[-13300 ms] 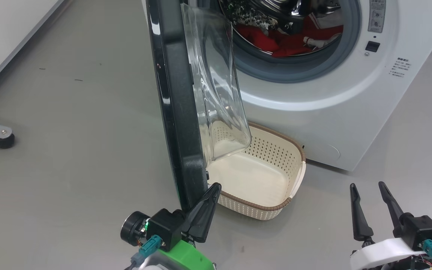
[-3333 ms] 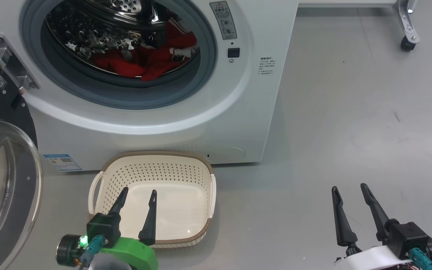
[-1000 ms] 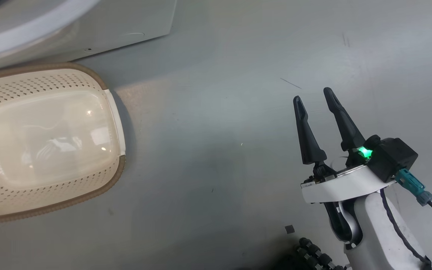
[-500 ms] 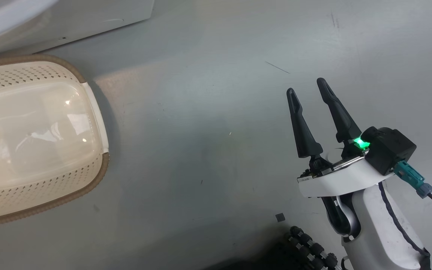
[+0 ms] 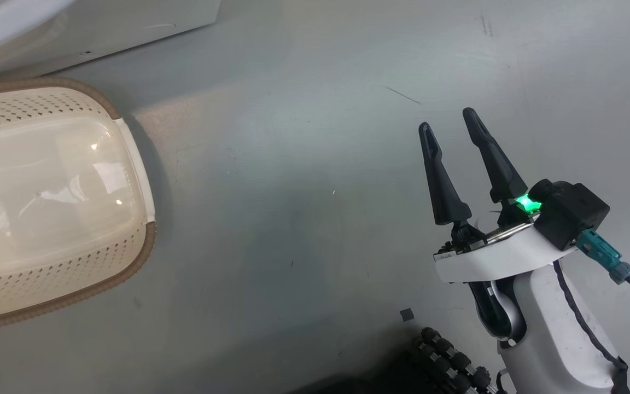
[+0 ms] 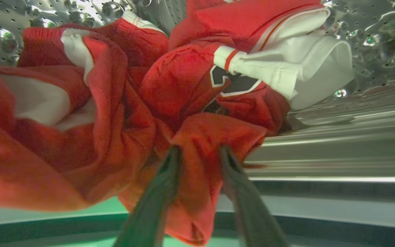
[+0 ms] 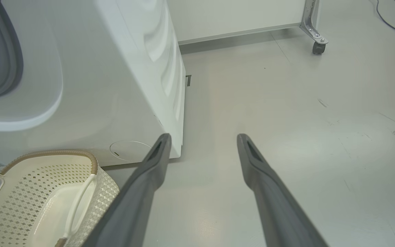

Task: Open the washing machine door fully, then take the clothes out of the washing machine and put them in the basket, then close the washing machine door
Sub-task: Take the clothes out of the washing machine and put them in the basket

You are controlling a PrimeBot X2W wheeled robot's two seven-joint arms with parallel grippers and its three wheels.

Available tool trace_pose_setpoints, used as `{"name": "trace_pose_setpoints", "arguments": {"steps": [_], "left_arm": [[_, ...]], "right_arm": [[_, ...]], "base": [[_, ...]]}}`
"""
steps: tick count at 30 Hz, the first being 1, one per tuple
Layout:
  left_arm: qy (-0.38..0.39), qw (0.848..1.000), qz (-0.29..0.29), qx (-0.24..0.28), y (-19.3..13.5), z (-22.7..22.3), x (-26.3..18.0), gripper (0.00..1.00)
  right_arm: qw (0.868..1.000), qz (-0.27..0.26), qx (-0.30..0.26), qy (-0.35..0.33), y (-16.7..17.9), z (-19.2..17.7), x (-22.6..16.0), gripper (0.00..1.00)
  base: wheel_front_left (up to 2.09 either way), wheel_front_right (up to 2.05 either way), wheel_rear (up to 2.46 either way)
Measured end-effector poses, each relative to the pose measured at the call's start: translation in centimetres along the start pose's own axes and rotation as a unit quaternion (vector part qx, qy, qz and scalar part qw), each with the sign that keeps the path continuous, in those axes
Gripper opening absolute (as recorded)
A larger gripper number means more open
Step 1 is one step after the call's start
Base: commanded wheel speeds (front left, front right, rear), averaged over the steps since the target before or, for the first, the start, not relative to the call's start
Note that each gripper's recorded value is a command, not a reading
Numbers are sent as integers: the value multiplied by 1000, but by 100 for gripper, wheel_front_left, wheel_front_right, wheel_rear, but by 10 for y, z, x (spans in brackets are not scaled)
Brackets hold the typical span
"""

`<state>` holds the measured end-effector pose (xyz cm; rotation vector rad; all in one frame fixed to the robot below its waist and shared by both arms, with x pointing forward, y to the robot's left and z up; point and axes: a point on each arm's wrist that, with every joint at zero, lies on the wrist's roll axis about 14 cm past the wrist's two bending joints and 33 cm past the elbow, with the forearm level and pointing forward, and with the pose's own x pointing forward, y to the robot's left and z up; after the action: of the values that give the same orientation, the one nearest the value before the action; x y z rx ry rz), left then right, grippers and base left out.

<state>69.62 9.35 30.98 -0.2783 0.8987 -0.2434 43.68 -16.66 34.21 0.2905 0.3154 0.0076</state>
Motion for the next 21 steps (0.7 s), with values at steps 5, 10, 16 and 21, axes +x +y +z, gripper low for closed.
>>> {"name": "trace_pose_setpoints", "arguments": {"steps": [5,10,16,21], "left_arm": [[5,1000,0,-2,0,0,2,0],[1,1000,-1,-2,0,1,2,0],[-27,1000,-11,-12,-2,10,-2,0],[-48,999,-19,-13,-1,9,-9,0]], "right_arm": [[1000,0,1,-1,-1,0,2,100],[1000,3,-1,-6,0,3,6,100],[1000,2,0,-7,0,3,7,100],[1000,7,-3,-11,2,6,8,100]], "base": [[0,0,0],[0,0,0],[0,0,0],[0,0,0]]}}
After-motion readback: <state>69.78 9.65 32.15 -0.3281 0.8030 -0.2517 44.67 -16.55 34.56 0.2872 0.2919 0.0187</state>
